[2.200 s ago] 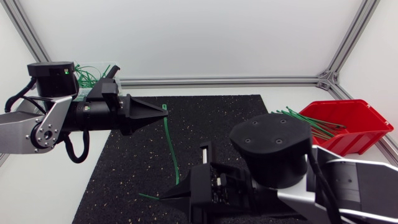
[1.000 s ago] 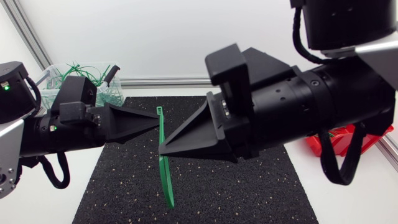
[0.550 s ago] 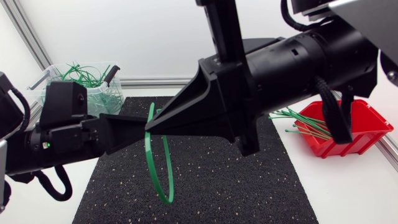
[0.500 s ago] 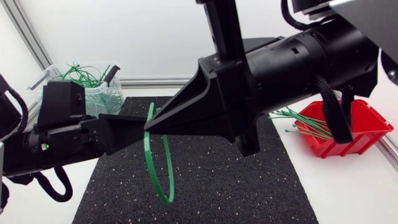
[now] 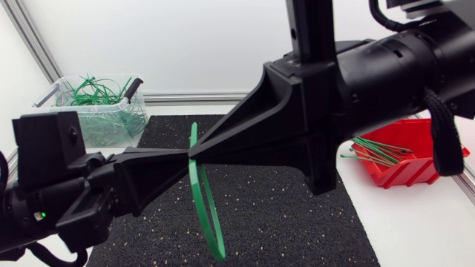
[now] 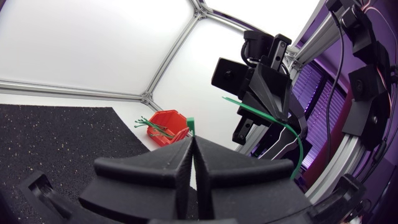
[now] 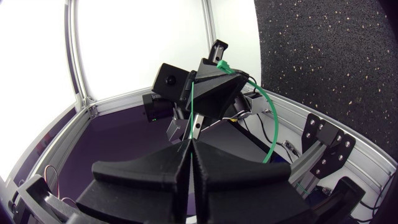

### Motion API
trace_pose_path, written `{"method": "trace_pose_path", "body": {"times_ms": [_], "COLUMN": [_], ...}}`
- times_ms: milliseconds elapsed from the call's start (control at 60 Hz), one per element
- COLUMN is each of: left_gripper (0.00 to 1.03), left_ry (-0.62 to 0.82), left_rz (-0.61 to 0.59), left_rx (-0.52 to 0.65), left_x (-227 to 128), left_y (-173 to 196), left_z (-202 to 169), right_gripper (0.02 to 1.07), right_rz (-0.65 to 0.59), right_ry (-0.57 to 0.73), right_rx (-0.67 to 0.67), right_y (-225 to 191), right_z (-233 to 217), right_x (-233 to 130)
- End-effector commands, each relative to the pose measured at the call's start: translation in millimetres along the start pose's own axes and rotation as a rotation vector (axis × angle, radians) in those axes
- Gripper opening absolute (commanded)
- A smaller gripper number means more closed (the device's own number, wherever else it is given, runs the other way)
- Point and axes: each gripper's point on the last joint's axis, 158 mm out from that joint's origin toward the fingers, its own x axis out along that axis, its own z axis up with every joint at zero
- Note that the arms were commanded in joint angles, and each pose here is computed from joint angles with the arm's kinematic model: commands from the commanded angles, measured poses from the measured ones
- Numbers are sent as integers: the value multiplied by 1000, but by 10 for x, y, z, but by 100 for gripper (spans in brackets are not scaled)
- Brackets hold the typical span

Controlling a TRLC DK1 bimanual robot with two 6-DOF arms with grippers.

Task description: Take a green cable tie from the red box, thread the tail through the head to close it, then place it in the transparent bin on the left.

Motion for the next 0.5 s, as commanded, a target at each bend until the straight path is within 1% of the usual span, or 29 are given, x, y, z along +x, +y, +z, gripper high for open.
{"method": "trace_pose_path", "body": {"times_ms": [0,250,483], "left_gripper": [4,4,4], "left_ry": [-11,-65,-84], "left_rz": [-9,-10,-24], "left_rx": [38,83,96], "left_x": [-10,-42,-51], "left_y": [-55,-146,-215], "left_z": [13,183,256], "right_gripper": [7,7,7], "right_rz": [-3,-5,-2], "right_ry": [11,25,36], "right_rx": [43,42,39], "right_y": [-62,-106,-116], "right_z": [-49,-71,-75], "right_x": [-14,27,68]}}
